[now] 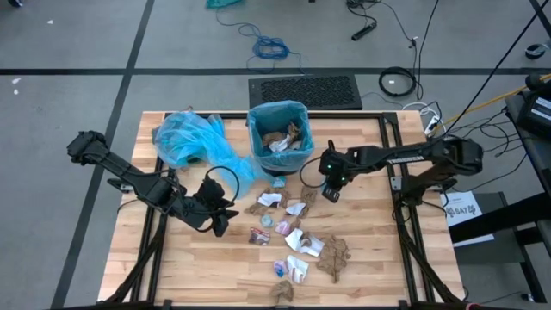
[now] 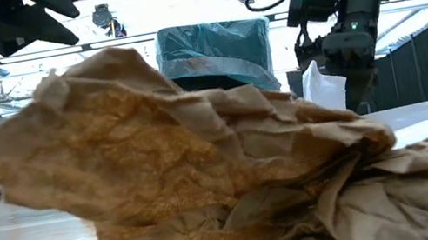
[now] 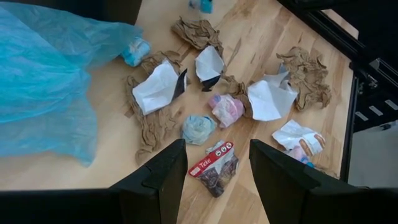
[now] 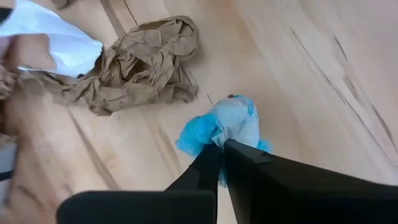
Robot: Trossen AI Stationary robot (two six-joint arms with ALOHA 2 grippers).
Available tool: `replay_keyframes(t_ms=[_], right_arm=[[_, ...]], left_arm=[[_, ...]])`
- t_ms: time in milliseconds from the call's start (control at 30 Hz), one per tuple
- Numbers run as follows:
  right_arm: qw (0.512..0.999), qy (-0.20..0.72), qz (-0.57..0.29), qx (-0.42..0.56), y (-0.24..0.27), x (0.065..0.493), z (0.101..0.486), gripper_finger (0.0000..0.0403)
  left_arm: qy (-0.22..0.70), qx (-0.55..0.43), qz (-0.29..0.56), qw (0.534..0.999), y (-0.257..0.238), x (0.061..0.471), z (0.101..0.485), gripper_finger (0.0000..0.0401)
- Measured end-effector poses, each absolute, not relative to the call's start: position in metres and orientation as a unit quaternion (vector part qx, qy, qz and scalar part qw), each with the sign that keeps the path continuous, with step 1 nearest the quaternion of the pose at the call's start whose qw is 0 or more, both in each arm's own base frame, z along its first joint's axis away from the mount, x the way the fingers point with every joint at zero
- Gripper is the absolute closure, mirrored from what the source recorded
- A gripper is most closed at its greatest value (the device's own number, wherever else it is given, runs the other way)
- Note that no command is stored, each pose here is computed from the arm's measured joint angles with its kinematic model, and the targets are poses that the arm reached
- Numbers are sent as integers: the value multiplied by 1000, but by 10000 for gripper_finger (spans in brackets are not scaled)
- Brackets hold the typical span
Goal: Place trash/remove bag and relplace
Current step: Put the blue crumpled plastic bag into the trash bin
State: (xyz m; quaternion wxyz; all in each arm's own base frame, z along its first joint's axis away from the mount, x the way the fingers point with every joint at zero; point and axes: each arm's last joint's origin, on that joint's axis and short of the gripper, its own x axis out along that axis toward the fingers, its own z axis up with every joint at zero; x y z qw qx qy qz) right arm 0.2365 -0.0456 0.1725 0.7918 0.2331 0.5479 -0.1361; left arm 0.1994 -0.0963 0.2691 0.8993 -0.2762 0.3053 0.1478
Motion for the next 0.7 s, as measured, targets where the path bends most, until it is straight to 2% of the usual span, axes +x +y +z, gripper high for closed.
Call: replay_keyframes(t_ms=[167, 300, 533, 700], right_arm=[[797, 520, -147, 271, -33, 229, 192, 402], [813, 483, -162, 284, -20, 227, 225, 403], [865, 378, -198, 264, -4, 230, 328, 403], [918, 260, -213, 210, -2, 244, 400, 403]], left_arm=[[305, -276, 148, 899, -96, 199, 269, 224], [305, -276, 148, 899, -96, 199, 269, 224], [305, -276, 148, 899, -96, 199, 269, 224], [305, -276, 148, 899, -96, 199, 269, 224]])
